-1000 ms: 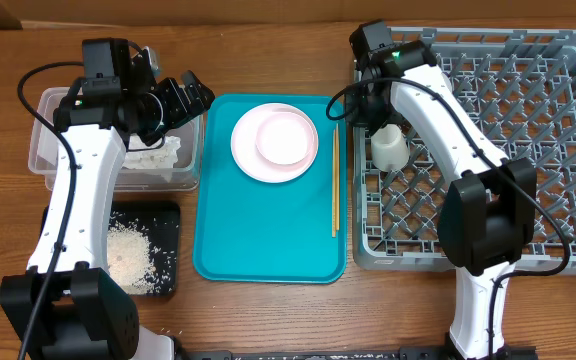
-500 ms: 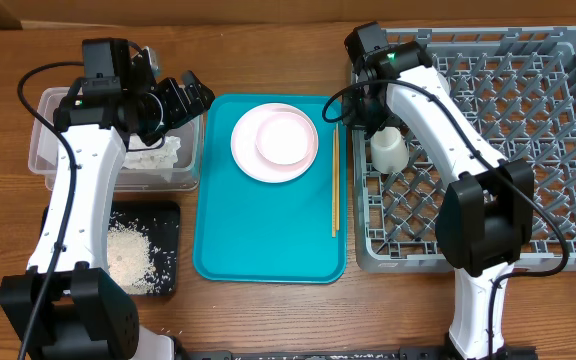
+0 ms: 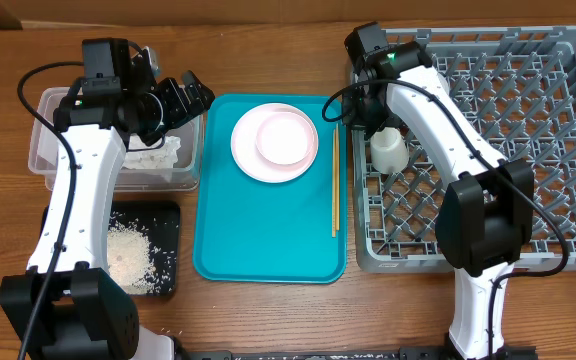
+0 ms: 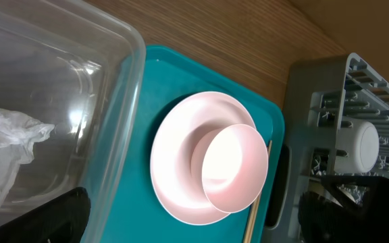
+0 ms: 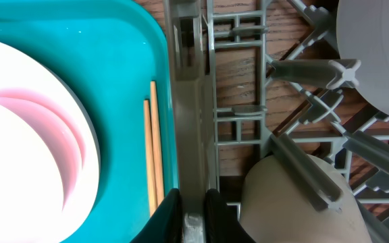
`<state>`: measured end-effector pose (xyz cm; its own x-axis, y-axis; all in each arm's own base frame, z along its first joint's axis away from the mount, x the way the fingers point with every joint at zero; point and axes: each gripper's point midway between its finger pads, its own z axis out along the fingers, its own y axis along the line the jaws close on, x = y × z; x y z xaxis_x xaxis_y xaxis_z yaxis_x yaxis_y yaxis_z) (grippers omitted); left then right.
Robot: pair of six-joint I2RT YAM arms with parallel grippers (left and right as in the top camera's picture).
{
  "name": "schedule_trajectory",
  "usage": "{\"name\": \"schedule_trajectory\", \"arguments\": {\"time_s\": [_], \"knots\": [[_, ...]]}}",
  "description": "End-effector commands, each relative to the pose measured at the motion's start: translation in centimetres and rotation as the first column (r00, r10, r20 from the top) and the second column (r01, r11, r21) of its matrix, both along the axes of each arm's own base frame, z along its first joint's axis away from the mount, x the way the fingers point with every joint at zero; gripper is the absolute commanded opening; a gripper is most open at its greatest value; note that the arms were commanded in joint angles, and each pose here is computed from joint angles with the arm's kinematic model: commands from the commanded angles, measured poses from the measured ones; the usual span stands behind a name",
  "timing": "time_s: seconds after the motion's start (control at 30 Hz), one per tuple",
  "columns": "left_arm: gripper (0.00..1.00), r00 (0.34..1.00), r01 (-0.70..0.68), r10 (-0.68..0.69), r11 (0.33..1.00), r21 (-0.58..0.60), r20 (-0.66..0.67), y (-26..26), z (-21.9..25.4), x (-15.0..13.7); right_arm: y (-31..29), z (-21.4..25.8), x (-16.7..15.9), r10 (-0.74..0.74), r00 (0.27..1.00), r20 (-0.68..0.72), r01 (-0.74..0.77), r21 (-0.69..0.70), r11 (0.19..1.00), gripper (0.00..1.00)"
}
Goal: Sort waste into correct bins and load items into the dishwasher
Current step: 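Move the right gripper over the teal tray toward the chopsticks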
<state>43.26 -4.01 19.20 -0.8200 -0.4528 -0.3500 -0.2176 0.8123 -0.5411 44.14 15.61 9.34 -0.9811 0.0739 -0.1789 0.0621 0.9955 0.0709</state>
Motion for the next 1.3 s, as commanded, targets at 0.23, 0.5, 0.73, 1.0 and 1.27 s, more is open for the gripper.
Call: {"name": "schedule_trajectory", "arguments": {"time_s": [0.23, 0.5, 0.73, 1.0, 1.27], "knots": [[1.0, 0.999, 0.003, -0.004, 1.0, 0.012, 0.036, 0.0, 1.3, 0.4, 3.7, -0.3, -1.7, 0.037, 0.998, -0.047, -0.032, 0.09, 0.995, 0.17], [1.0, 0.999, 0.003, -0.004, 1.0, 0.012, 0.036, 0.0, 1.3, 0.4, 2.8, 0.0, -1.1, 0.023, 1.0, -0.019, -0.023, 0.043, 0.999, 0.4], [1.0, 0.999, 0.003, -0.004, 1.0, 0.012, 0.036, 0.0, 1.3, 0.4, 2.2, 5.2, 1.1, 0.013, 0.995, 0.097, -0.014, 0.009, 1.0, 0.41], [1.0, 0.999, 0.003, -0.004, 1.0, 0.012, 0.036, 0.0, 1.3, 0.4, 1.9, 7.8, 0.1, 0.015, 0.997, 0.081, -0.015, 0.003, 1.0, 0.36], [1.0, 0.999, 0.003, -0.004, 1.0, 0.012, 0.036, 0.0, 1.3, 0.4, 0.1, 6.9, -3.7, 0.012, 0.997, -0.078, -0.018, -0.068, 0.998, 0.38]]}}
